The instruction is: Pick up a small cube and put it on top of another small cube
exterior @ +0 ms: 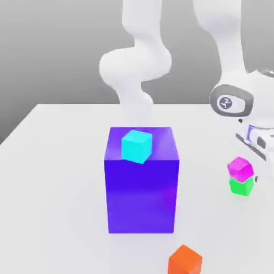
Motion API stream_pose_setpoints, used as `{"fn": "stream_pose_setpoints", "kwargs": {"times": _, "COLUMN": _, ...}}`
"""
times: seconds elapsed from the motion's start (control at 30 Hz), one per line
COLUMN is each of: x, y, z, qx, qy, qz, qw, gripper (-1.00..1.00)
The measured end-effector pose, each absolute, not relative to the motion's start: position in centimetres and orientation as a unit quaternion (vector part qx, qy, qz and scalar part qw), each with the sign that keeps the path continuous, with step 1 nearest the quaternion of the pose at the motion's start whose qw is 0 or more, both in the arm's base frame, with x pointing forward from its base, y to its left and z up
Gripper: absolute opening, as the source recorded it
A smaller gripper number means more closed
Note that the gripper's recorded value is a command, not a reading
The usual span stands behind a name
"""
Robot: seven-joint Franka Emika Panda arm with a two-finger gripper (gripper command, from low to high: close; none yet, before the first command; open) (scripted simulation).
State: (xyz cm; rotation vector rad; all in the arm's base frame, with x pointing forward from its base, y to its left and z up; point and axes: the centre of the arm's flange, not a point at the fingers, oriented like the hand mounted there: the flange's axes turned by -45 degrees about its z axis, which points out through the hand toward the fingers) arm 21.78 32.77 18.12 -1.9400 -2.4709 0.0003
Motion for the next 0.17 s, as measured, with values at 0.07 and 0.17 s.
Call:
{"fn": "stream_pose_setpoints", "kwargs": {"times": 0.07, "x": 21.8, "y": 32.9, "z": 19.7, "qx": -0.617, "qy": -0.787, "qz": 0.0, "qw": 0.0, "gripper": 1.0}}
{"fn": "stream_pose_setpoints", "kwargs": {"times": 0.17, "x": 21.7, "y": 32.9, "z": 22.7, "qx": -0.615, "qy": -0.788, "qz": 0.0, "qw": 0.0, "gripper": 1.0}}
